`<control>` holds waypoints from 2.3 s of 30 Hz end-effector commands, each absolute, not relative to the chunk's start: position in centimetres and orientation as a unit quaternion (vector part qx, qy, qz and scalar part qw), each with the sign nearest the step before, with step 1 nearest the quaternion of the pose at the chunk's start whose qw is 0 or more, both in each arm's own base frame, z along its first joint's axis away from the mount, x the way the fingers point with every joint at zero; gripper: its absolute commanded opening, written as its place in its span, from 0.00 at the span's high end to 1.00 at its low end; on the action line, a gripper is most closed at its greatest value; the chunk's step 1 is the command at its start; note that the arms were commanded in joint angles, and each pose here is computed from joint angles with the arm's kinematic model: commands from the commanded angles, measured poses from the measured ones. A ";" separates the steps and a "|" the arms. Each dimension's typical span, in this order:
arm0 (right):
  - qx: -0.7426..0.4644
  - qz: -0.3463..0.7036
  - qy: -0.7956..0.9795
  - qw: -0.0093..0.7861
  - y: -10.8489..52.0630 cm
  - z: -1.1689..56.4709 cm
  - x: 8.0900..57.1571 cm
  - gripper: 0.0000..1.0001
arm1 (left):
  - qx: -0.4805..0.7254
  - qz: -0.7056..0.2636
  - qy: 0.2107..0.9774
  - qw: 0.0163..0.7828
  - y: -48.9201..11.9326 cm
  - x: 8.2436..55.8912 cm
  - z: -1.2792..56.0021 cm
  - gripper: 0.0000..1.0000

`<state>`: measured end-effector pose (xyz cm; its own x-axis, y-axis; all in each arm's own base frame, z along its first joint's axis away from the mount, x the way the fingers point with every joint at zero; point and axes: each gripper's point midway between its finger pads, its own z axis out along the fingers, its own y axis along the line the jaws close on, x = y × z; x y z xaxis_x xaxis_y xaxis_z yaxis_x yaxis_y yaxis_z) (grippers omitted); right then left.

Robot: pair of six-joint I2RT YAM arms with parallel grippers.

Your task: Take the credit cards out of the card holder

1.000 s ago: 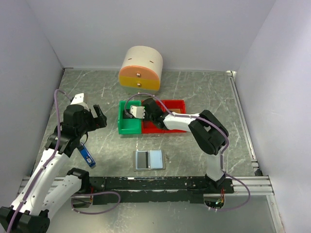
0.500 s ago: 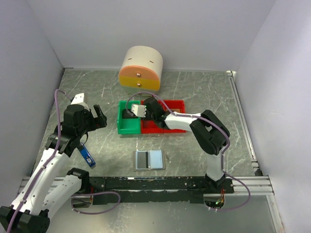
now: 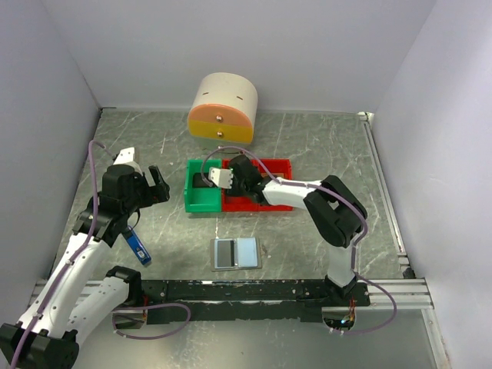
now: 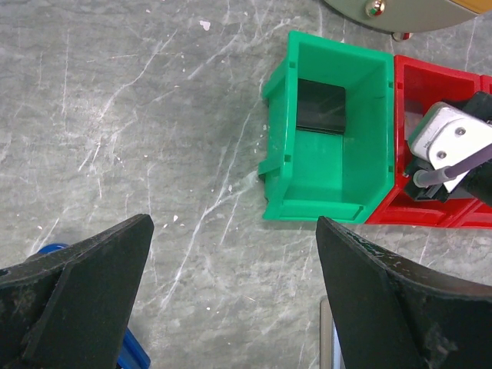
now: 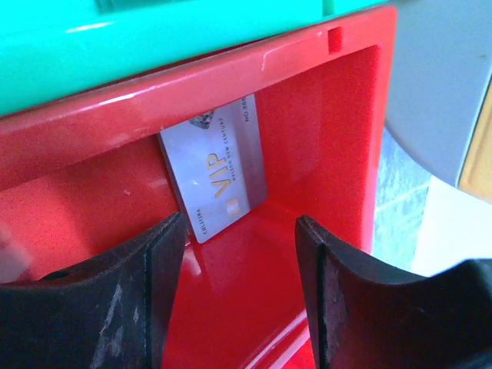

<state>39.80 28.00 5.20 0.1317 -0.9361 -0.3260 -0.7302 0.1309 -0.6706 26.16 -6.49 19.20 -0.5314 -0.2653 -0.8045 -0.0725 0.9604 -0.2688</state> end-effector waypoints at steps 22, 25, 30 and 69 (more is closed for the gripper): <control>-0.101 0.235 0.810 0.528 24.2 19.0 28.8 0.26 | -0.027 -0.190 0.886 0.421 -10.9 26.5 17.5 0.04; -0.077 0.289 0.837 0.458 24.7 16.5 25.7 0.13 | -0.017 -0.203 0.892 0.404 -11.6 26.4 16.9 0.03; -0.028 0.410 0.824 0.391 26.1 15.2 21.6 0.00 | -0.008 -0.264 0.890 0.370 -13.8 25.4 16.1 0.06; 0.053 0.450 0.874 0.178 32.0 4.7 14.7 0.72 | 0.072 -0.389 0.907 0.145 -25.7 13.9 6.2 0.55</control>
